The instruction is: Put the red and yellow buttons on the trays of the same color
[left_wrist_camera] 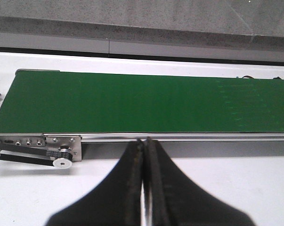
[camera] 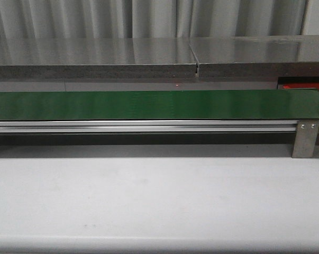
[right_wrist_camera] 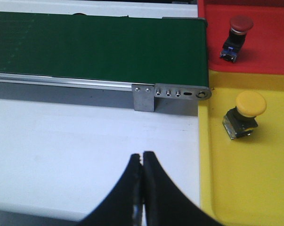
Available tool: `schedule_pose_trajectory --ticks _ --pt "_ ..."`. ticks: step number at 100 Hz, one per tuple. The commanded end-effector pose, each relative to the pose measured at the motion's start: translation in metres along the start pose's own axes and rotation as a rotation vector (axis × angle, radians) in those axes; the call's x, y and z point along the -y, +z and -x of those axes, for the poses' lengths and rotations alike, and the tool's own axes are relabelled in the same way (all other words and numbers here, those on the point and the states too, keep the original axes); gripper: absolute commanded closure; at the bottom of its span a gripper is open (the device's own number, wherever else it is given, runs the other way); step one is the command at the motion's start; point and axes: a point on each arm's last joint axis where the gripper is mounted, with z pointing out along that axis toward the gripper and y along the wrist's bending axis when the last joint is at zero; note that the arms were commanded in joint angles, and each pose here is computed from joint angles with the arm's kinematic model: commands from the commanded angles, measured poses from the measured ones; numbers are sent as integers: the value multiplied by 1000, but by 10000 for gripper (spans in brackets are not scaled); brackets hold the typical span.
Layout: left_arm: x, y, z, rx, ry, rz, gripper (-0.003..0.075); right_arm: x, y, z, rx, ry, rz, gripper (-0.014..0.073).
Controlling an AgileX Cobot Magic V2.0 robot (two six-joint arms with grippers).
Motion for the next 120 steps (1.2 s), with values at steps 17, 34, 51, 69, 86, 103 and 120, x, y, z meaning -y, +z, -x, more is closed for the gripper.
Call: schedule_pose_trajectory --ticks 17,34,51,69,86,103,120 --pt "0 -4 16 106 -13 10 739 0 -5 13 96 -3 -2 661" --pt "0 -4 16 106 -13 10 739 0 -5 13 96 -3 -2 661" --pt "0 -4 16 104 -13 9 739 0 -5 13 96 -3 -2 661" --pt "0 -4 14 84 -7 5 614 0 -5 13 96 -3 -2 661" --pt "0 -4 14 79 -1 7 223 0 -5 13 96 -3 -2 661" --pt "-1 -4 15 98 12 19 24 0 -5 13 96 -3 -2 661" --pt "-2 -4 17 104 6 27 62 0 -5 13 96 -3 -2 661"
